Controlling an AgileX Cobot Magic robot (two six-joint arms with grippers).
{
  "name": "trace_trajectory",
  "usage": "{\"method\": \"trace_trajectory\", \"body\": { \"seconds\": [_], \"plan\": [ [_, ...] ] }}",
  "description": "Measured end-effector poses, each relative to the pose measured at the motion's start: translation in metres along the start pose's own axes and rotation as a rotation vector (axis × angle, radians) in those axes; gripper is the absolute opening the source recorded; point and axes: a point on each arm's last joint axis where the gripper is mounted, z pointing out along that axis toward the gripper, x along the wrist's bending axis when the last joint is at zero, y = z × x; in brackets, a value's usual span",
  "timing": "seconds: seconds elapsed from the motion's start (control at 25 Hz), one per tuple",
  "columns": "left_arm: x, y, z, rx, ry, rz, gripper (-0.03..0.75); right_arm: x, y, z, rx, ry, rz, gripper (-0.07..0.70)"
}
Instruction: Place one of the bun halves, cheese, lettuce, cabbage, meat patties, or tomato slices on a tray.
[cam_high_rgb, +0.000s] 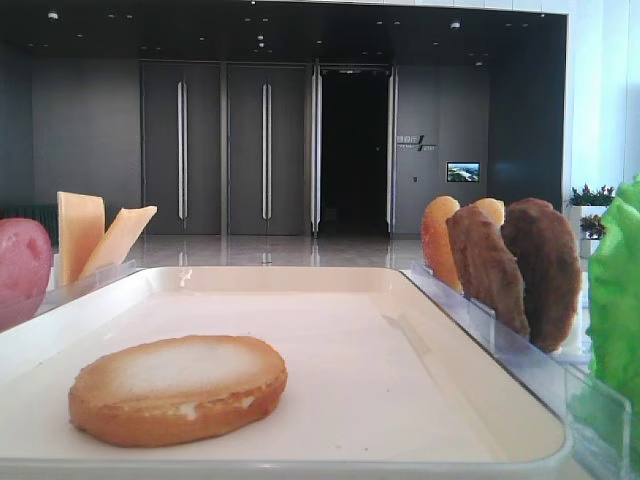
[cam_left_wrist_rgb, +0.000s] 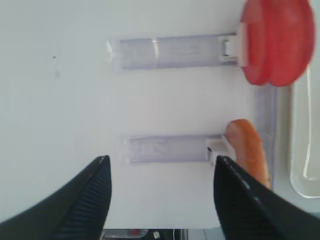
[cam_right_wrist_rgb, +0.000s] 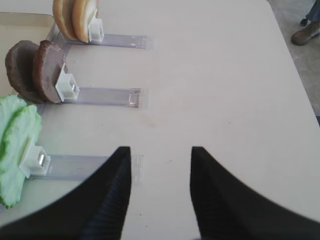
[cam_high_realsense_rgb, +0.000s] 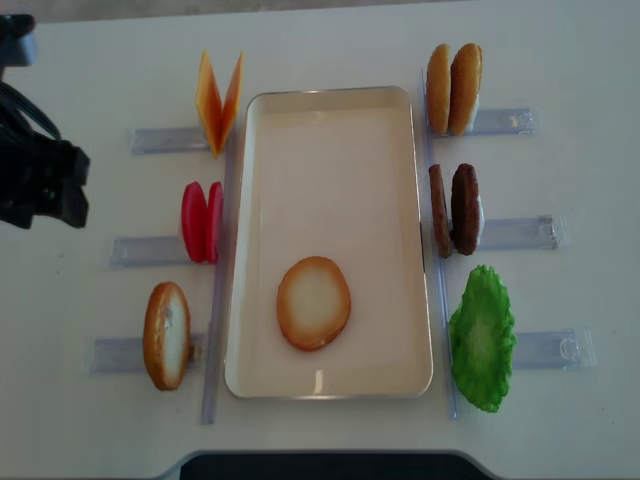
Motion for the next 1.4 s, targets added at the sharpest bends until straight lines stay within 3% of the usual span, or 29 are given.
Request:
{"method": "trace_trajectory", "body": {
  "seconds": [0.12,0.2,0.44,0.68,0.92,1.12,1.4],
  "plan": [
    [0.021,-0.001,0.001,0.006,0.041,-0.058,0.486,0.0,0.0,0.0,0.0,0.0,0.0,0.303],
    [0.026,-0.002,0.001,0.009,0.051,-0.072,0.486,0.0,0.0,0.0,0.0,0.0,0.0,0.303],
    [0.024,-0.003,-0.001,0.0,0.02,-0.032,0.485,0.0,0.0,0.0,0.0,0.0,0.0,0.303],
    [0.023,-0.019,-0.029,-0.109,0.008,-0.031,0.476,0.0,0.0,0.0,0.0,0.0,0.0,0.303],
    [0.019,-0.056,-0.065,-0.26,-0.008,-0.027,0.426,0.0,0.0,0.0,0.0,0.0,0.0,0.303],
    [0.014,-0.103,-0.066,-0.321,-0.008,-0.026,0.419,0.0,0.0,0.0,0.0,0.0,0.0,0.303],
    [0.009,-0.166,-0.069,-0.479,0.005,-0.009,0.419,0.0,0.0,0.0,0.0,0.0,0.0,0.303]
  ]
}}
